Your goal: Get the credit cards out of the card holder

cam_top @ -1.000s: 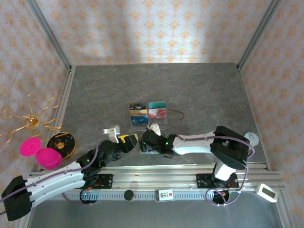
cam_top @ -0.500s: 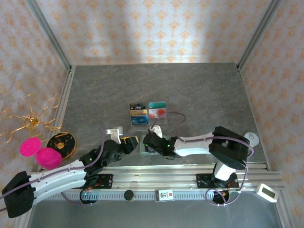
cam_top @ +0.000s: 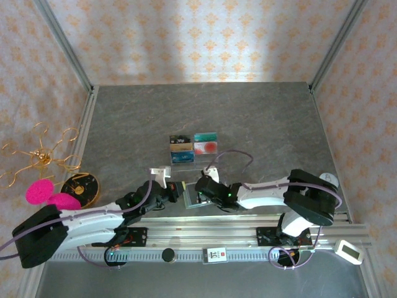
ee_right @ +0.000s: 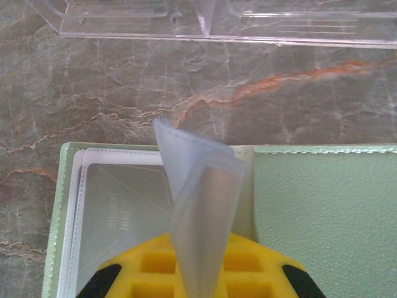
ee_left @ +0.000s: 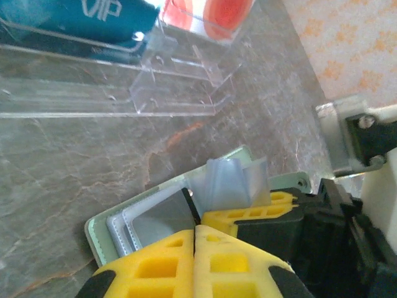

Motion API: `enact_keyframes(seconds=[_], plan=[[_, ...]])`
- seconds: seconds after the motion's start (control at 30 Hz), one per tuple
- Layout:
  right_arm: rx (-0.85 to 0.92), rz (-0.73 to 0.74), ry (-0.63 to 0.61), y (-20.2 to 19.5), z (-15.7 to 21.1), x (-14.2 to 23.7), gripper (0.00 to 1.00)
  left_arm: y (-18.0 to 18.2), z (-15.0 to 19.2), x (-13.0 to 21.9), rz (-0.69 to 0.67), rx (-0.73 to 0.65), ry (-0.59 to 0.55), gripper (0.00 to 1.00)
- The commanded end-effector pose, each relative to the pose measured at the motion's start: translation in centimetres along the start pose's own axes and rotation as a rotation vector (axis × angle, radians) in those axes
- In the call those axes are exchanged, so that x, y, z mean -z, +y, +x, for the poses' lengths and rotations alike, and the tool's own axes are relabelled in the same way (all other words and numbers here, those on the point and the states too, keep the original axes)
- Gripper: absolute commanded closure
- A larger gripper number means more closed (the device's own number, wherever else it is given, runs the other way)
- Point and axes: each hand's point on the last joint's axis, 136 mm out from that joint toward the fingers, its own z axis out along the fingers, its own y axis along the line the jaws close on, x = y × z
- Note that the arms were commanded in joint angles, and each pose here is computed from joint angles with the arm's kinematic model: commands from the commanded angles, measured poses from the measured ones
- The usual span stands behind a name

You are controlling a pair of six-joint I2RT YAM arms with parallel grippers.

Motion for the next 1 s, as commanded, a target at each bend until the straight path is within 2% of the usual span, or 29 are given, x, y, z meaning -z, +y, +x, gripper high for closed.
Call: enact_keyframes(seconds=[0.0,0.17,0.33,0.5,0.7,0.97], plan=[[-0.096,-0.031,-0.07,0.6,-1.4,1.1,1.0,-3.7,-0.5,-0.7,0.144,0.014,0.012,1.0],[-0.138,-0.051,-0.085,1.0,-1.4,1.2,1.0,-4.2,0.5,-1.8,0.154,-0.003,0.081,1.0],[-0.155,-0.047,-0.088,0.9,-1.3,1.1,1.0,-2.3,2.6,-3.1,0.055,-0.027,0.181,1.0],[-0.185,-0.017,-0.101,0.1,-1.4,1.4,0.84,1.0,4.7,-3.7,-0.072,-0.034,0.253,1.0],[-0.206,0.06,-0.123,-2.0,-1.4,2.2,0.72,3.1,6.7,-4.5,-0.145,-0.054,0.335,1.0],[-0.224,0.195,-0.13,-7.6,0.6,4.4,0.67,4.0,7.5,-4.3,-0.165,-0.06,0.361,1.0]])
